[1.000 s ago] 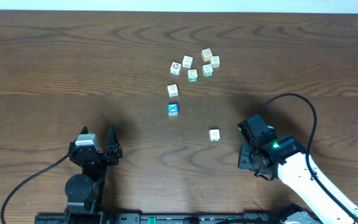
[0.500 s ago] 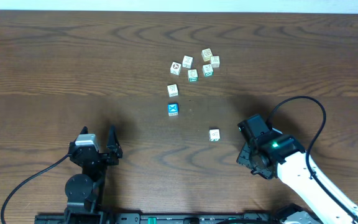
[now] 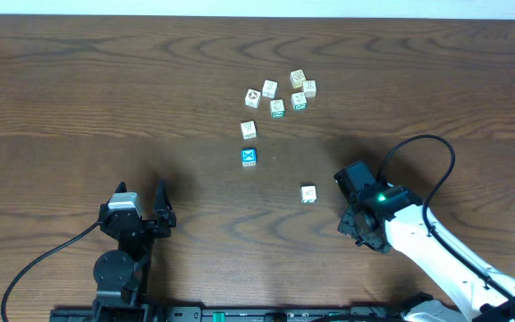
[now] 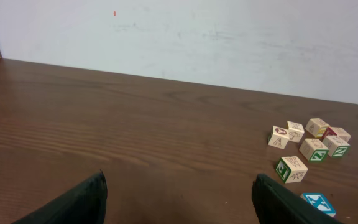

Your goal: Lift 4 blocks

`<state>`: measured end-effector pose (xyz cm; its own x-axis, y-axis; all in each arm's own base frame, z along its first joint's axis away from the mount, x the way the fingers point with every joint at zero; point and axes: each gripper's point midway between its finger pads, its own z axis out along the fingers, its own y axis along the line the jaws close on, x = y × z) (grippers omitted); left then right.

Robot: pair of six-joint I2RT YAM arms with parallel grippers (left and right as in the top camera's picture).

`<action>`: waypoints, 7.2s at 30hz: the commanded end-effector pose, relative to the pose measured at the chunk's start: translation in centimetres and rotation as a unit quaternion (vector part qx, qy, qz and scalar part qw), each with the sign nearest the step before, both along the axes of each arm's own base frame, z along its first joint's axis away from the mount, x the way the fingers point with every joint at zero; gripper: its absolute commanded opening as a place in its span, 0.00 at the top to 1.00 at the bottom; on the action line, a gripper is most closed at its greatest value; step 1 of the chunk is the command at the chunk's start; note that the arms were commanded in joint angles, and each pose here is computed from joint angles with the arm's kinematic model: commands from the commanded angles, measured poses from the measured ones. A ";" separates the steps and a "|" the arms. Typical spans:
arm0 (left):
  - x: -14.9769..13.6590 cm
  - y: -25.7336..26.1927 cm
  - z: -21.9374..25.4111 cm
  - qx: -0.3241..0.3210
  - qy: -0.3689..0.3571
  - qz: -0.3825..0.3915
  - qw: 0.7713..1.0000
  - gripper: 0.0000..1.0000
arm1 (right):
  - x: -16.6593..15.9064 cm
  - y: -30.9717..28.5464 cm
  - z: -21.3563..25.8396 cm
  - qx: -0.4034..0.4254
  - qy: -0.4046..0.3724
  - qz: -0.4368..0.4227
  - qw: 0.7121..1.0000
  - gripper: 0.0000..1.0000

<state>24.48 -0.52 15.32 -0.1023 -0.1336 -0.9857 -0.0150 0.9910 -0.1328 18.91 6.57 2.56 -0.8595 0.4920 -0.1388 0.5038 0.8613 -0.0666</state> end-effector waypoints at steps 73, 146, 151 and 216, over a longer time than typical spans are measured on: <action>-0.1 0.7 -1.7 0.003 0.026 0.018 1.000 0.25 | 7.4 4.0 -0.9 0.047 -0.162 0.229 0.959 0.64; -0.1 0.7 -1.7 0.003 0.026 0.018 1.000 0.25 | 10.5 6.8 2.9 0.068 -0.177 0.294 0.937 0.47; -0.1 0.7 -1.7 0.003 0.026 0.018 1.000 0.25 | 11.2 6.7 4.1 0.061 -0.180 0.291 0.938 0.48; -0.1 0.7 -1.7 0.003 0.026 0.018 1.000 0.25 | 9.5 6.1 -2.4 0.070 -0.072 0.310 0.946 0.99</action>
<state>24.48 -0.51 15.34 -0.1019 -0.1337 -0.9858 -0.0153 0.9910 -0.1328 28.47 12.09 0.15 -0.9658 -0.0627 -0.2515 -0.0840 0.9937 0.0747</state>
